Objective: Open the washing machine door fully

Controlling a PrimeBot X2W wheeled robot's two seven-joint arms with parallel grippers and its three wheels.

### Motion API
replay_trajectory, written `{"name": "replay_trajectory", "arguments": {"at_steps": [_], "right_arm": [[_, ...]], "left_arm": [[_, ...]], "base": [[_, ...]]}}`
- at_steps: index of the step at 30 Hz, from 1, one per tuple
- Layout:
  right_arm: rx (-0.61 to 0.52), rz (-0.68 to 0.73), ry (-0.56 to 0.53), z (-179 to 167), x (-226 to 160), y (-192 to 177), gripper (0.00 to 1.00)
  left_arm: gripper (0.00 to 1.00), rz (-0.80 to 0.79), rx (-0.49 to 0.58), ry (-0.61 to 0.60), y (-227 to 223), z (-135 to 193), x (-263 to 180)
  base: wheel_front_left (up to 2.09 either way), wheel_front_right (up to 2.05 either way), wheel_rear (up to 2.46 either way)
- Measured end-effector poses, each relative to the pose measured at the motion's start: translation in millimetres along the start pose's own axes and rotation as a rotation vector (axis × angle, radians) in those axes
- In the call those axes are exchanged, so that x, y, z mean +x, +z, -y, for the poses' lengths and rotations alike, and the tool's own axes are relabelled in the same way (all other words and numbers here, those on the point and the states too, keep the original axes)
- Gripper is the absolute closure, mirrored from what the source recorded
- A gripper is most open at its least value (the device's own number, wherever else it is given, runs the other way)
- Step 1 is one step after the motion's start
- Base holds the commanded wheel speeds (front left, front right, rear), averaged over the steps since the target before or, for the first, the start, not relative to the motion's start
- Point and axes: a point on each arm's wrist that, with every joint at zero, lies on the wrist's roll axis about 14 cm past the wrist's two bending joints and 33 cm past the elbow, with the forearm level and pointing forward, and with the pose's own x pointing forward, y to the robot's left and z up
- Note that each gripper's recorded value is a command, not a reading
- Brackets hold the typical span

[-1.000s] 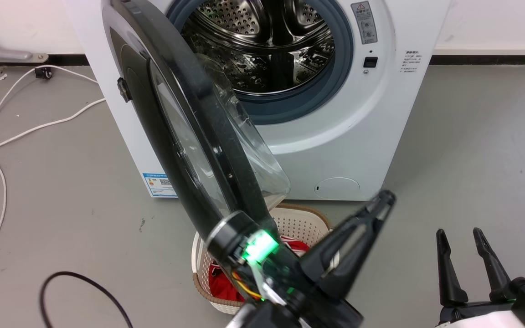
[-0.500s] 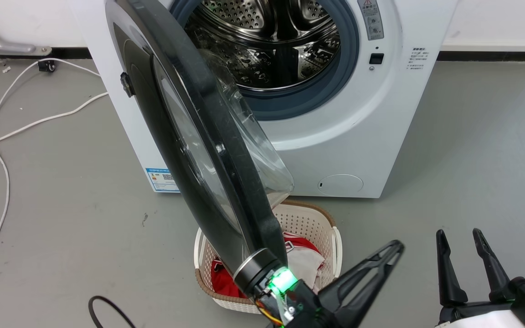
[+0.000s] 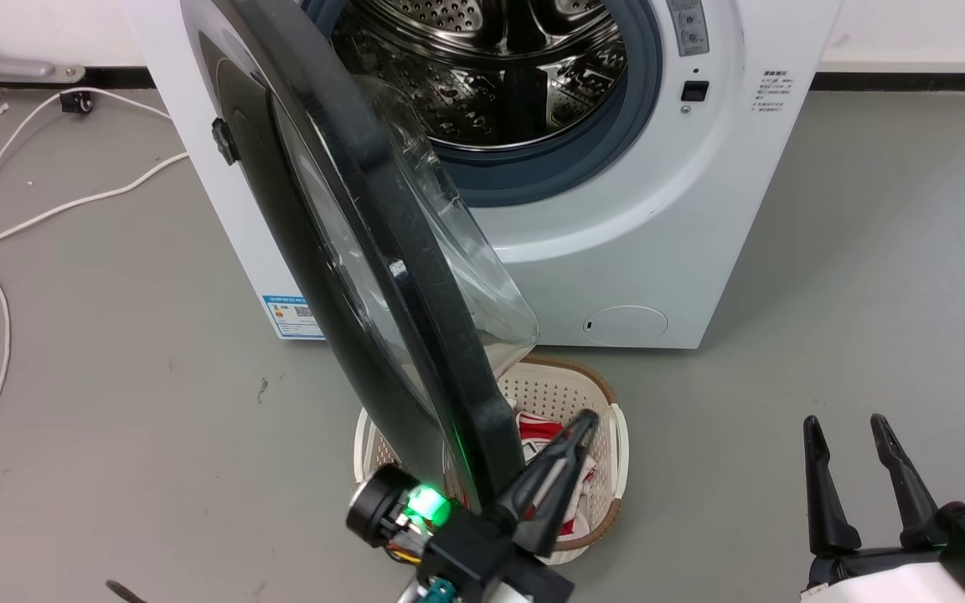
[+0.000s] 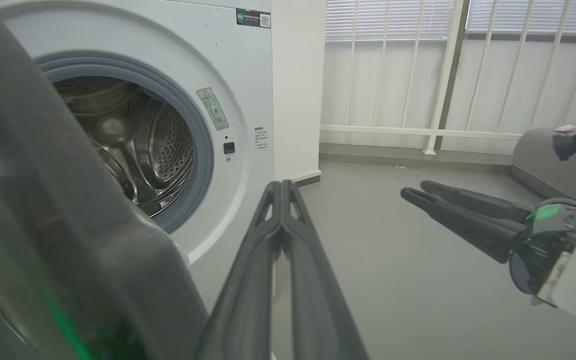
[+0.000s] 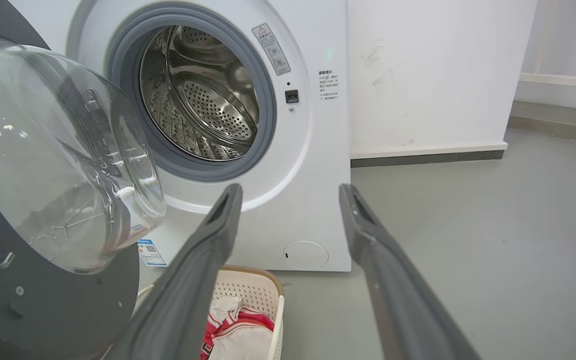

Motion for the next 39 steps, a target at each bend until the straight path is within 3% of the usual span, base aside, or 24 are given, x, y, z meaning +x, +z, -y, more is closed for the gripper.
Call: {"name": "replay_trajectory", "arguments": {"at_steps": [13, 30, 39], "right_arm": [[0.013, -0.013, 0.025, -7.7, 6.8, -5.3, 0.00], [0.028, -0.021, 0.103, -32.3, 14.1, -8.5, 0.00], [0.035, -0.036, 0.164, -51.7, 19.7, -13.5, 0.00]], "left_arm": [[1.00, -0.030, 0.021, 0.116, -7.2, -32.4, -13.8], [1.00, -0.081, 0.116, 0.288, -6.2, -74.0, -69.7], [1.00, -0.101, 0.173, 0.464, 1.2, -112.4, -110.1]], "base": [[0.00, 0.00, 0.00], [0.00, 0.00, 0.00], [0.00, 0.00, 0.00]]}}
